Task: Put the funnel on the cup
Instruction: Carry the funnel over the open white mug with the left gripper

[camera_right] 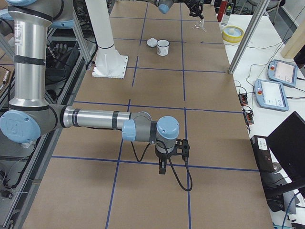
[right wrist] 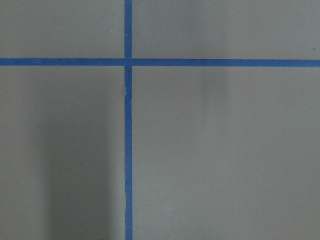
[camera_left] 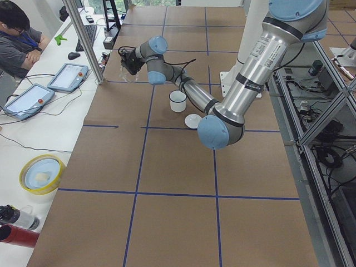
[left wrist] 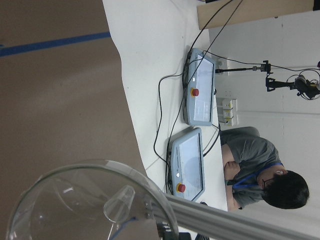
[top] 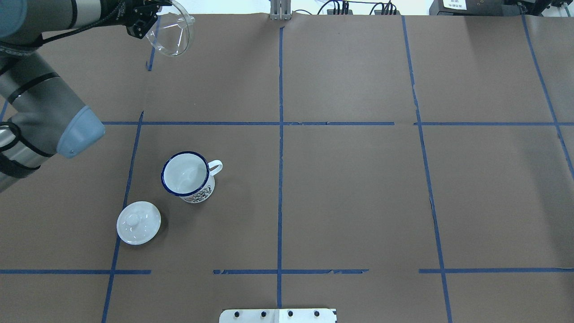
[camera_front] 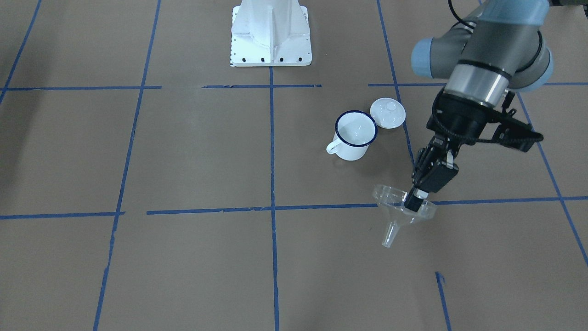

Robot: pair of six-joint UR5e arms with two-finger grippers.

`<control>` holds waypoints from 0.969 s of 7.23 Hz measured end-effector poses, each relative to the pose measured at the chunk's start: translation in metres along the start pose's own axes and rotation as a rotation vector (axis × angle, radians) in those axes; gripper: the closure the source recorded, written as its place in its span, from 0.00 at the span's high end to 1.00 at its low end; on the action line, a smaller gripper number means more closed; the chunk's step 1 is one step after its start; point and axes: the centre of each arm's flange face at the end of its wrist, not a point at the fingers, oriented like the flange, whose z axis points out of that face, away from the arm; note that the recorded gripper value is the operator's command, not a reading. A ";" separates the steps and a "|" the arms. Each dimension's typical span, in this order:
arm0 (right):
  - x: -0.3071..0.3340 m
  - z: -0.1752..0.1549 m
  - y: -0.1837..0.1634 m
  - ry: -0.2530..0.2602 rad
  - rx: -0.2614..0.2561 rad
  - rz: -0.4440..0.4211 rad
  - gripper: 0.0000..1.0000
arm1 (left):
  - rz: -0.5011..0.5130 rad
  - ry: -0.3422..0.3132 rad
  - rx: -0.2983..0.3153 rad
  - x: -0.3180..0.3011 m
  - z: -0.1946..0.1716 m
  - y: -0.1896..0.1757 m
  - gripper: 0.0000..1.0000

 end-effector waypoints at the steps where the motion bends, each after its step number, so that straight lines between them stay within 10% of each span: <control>1: 0.000 0.000 0.000 0.000 0.000 0.000 1.00 | 0.024 -0.079 0.009 0.012 -0.036 0.023 0.00; 4: 0.000 0.000 0.000 0.000 0.000 0.000 1.00 | 0.169 -0.403 0.077 0.032 -0.078 0.064 0.00; 7: 0.000 0.000 0.000 0.000 0.000 0.000 1.00 | 0.432 -0.686 -0.039 0.010 -0.067 0.099 0.00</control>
